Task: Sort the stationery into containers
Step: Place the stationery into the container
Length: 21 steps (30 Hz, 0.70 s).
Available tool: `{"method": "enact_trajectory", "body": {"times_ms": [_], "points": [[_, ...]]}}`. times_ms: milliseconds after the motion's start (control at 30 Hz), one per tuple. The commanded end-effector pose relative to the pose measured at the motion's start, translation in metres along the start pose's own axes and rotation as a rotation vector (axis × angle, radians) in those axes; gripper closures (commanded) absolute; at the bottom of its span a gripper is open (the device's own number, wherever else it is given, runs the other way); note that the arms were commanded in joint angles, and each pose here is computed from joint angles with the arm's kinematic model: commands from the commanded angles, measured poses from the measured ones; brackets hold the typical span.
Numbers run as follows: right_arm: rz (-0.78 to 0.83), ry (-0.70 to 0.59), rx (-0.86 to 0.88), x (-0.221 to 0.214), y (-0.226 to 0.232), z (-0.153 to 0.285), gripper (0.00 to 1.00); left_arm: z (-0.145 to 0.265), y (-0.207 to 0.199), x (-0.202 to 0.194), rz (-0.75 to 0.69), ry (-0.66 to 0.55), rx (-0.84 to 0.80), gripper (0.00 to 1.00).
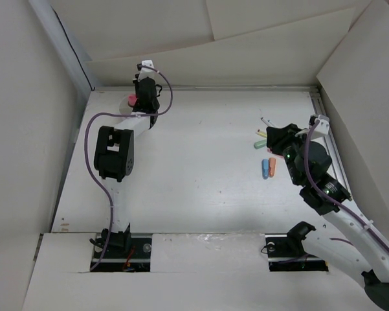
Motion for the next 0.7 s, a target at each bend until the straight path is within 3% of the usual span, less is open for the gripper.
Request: {"method": "enact_trajectory", "body": {"times_ms": [0, 300, 467, 667], "points": [[-0.016, -0.035, 0.045, 0.009, 0.010, 0.002, 0.64, 0.002, 0.008, 0.024, 0.046, -0.067, 0.025, 0.96], [-0.021, -0.041, 0.050, 0.012, 0.011, 0.004, 0.64, 0.015, 0.008, 0.011, 0.051, -0.042, 0.029, 0.87], [-0.021, -0.046, 0.042, 0.012, 0.010, 0.001, 0.64, 0.032, 0.002, 0.032, 0.094, -0.072, 0.012, 0.71], [-0.021, -0.046, 0.042, 0.012, 0.010, 0.001, 0.64, 0.044, 0.008, 0.051, 0.153, -0.072, -0.016, 0.61]]}}
Point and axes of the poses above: each gripper's point midway between its finger pads, its own z axis back along the fingers, its own y axis along the line the jaws close on, x = y × z, the point moved 1 cm from there along z, back along the fingers, and after that the axes turned 5 degrees about -z, right-handed, at the moved point
